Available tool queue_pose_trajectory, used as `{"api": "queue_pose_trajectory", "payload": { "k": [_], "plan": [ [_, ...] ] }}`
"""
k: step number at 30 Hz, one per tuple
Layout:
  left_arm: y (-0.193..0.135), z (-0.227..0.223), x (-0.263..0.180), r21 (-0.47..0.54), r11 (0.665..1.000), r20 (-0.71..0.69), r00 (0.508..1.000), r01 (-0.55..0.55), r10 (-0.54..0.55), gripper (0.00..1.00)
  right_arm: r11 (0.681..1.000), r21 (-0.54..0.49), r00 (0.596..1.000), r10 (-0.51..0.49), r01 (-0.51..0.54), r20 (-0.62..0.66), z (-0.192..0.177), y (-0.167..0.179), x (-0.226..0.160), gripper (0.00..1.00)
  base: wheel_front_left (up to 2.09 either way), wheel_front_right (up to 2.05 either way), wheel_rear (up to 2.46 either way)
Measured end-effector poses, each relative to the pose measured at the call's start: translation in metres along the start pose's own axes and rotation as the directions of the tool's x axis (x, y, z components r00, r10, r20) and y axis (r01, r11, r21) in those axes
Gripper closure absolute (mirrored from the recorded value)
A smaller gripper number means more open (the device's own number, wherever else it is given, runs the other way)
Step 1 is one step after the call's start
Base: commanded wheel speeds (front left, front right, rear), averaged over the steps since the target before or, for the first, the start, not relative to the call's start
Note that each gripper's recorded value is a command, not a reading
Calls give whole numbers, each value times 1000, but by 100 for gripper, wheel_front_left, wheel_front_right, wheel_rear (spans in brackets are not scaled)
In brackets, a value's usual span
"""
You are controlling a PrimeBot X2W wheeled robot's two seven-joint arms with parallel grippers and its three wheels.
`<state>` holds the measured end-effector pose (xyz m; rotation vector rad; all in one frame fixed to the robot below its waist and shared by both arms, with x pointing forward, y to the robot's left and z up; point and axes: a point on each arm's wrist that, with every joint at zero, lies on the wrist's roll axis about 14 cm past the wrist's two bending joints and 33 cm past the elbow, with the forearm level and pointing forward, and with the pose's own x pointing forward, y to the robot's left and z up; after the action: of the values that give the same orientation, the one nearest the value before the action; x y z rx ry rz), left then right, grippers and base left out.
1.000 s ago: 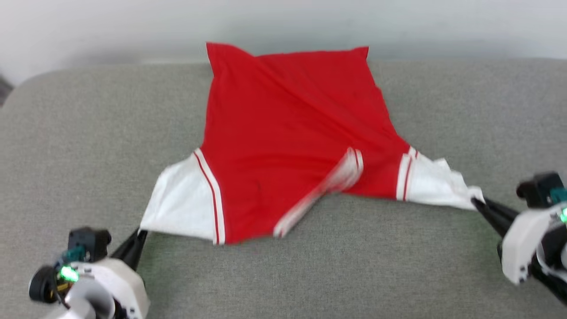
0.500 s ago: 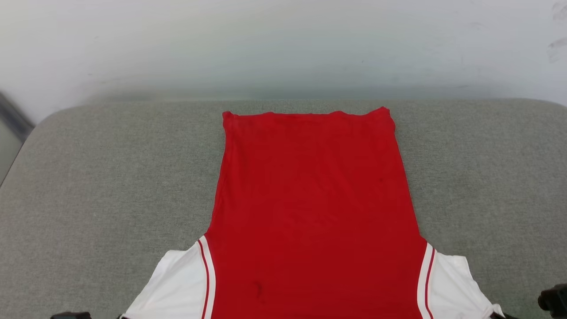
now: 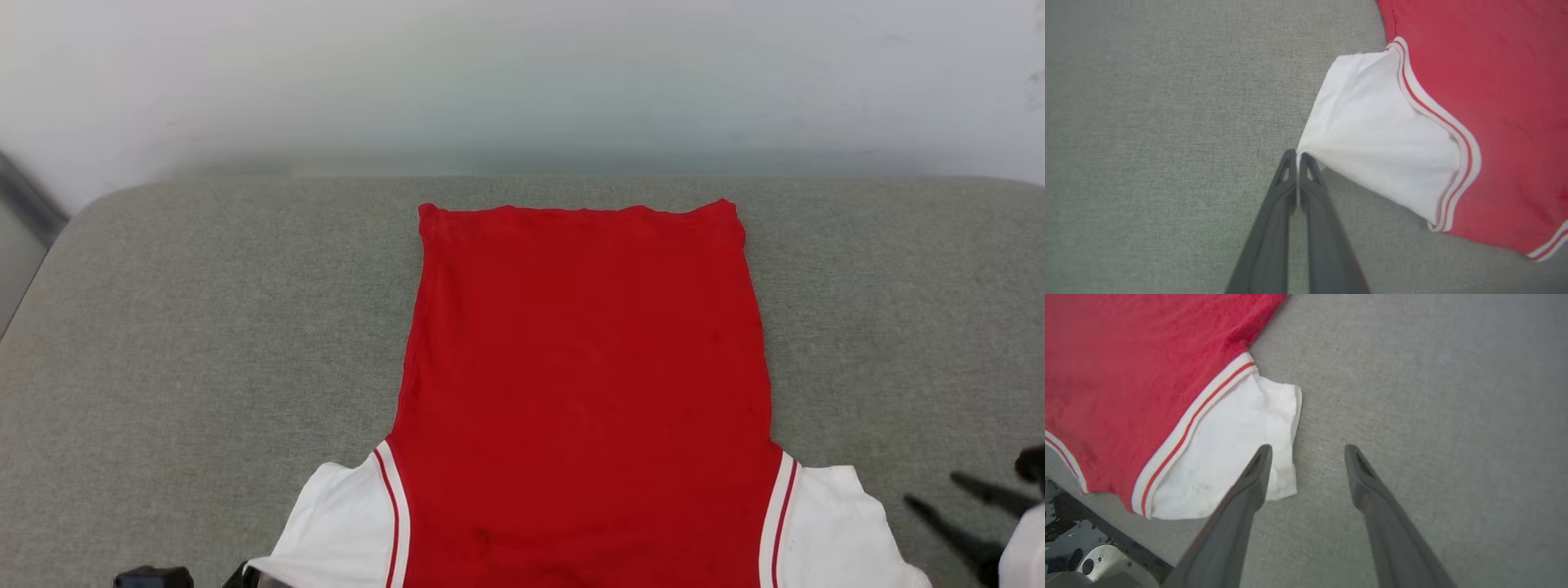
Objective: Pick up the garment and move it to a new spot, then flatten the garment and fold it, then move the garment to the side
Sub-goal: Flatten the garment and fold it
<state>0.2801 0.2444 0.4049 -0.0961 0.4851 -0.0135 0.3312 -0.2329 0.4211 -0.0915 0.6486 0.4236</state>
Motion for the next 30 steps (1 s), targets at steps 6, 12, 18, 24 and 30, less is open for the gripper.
{"api": "queue_pose_trajectory", "payload": {
  "k": [6, 12, 18, 24, 30],
  "plan": [
    [-8, 23, 12, 28, 999, 63, 998, 15, -17, 100, 987, -152, 976, -23, 57, 215, 126, -25, 2, 0, 0, 0, 0],
    [-17, 46, 32, 35, 999, 117, 993, 26, -30, 100, 961, -257, 971, -41, 103, 236, 222, -39, 22, 0, 0, 0, 0],
    [-19, 50, 52, 39, 999, 123, 992, 15, -19, 100, 970, -237, 996, -66, 50, -61, 233, -48, 88, 0, 0, 0, 0],
    [-19, 44, 69, 24, 1000, 109, 994, -7, 5, 100, 976, -217, 950, -74, 7, -304, 221, -43, 164, 0, 0, 0, 0],
    [-14, 36, 84, 11, 999, 93, 995, -47, 45, 100, 983, -181, 908, -61, -16, -414, 196, -36, 236, 0, 0, 0, 0]
  ]
}}
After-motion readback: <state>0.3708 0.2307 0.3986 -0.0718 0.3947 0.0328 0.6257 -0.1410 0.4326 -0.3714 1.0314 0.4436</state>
